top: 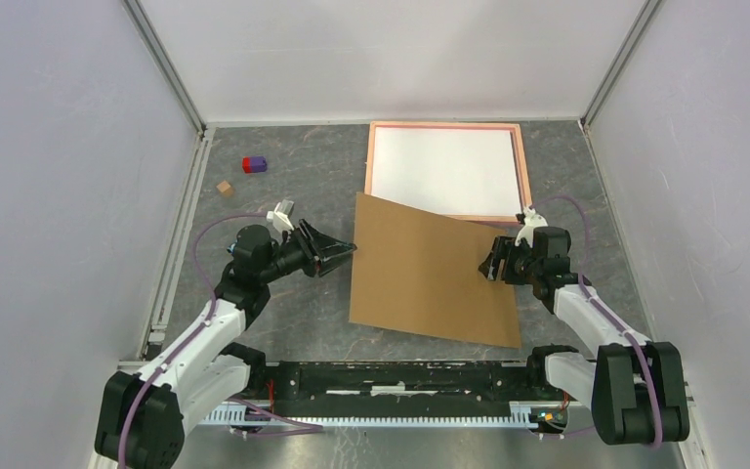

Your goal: Put the photo into the frame

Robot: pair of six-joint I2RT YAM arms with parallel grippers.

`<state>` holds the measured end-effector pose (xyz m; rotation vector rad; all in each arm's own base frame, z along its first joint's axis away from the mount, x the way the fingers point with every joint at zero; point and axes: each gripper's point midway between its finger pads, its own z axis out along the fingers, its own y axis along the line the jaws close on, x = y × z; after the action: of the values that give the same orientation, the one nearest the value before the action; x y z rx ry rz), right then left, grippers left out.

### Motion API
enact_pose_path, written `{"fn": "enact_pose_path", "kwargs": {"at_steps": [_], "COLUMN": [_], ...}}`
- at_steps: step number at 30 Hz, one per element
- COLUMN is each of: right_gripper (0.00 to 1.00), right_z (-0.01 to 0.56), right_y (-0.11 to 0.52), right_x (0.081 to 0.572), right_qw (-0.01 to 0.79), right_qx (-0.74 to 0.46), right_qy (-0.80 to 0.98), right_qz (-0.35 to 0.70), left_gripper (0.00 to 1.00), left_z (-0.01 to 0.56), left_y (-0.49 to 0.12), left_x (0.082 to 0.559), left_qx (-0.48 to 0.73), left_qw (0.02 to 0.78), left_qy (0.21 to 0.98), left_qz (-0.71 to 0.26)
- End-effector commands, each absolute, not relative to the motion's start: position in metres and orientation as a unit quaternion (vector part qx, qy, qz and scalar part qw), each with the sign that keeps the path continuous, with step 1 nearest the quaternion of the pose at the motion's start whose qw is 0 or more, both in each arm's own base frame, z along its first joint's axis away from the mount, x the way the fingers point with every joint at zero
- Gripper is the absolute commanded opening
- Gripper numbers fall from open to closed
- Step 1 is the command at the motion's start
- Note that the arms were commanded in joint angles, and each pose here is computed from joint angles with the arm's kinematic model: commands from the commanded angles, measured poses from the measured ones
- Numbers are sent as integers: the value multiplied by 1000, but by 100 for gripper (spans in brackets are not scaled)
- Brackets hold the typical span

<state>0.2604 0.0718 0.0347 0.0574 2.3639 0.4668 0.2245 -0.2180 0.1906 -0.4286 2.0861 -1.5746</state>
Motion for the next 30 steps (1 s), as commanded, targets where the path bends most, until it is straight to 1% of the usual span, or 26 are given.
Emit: {"fn": "enact_pose_path", "kwargs": {"at_steps": [1, 3, 5, 11, 13, 15, 17, 22, 24, 27, 28, 30], "right_gripper": [72, 72, 72, 72, 72, 72, 72, 73, 73, 73, 73, 74], "right_z": [19, 22, 23, 23, 22, 20, 19, 22, 24, 29, 31, 39], "right_y": [94, 95, 96, 100, 100, 102, 103, 103, 102, 99, 94, 73], "right_x": [223, 225, 225, 224, 223, 222, 221, 223, 225, 230, 234, 245], "right_qw": [288, 291, 292, 290, 290, 286, 284, 287, 289, 294, 301, 329], "right_qx": [14, 13, 14, 12, 11, 10, 10, 7, 6, 2, 1, 19], "right_qy": [929, 927, 925, 923, 923, 923, 923, 922, 922, 923, 925, 927], "right_qz": [234, 237, 241, 251, 252, 257, 260, 261, 259, 249, 232, 177], "left_gripper": [48, 48, 52, 52, 50, 46, 46, 60, 61, 68, 72, 83], "left_z": [243, 247, 247, 242, 240, 243, 243, 216, 202, 179, 169, 153], "left_y": [-237, -239, -242, -261, -267, -270, -266, -248, -242, -229, -223, -211], "left_x": [210, 210, 210, 212, 212, 213, 217, 222, 223, 226, 227, 230], "left_qx": [-114, -112, -113, -100, -91, -86, -93, -128, -138, -156, -163, -166], "left_qw": [224, 223, 220, 213, 215, 220, 239, 264, 267, 277, 276, 285], "left_qy": [713, 710, 711, 721, 732, 732, 734, 774, 787, 802, 812, 827], "left_qz": [-655, -658, -659, -651, -640, -639, -629, -561, -539, -505, -488, -456]}}
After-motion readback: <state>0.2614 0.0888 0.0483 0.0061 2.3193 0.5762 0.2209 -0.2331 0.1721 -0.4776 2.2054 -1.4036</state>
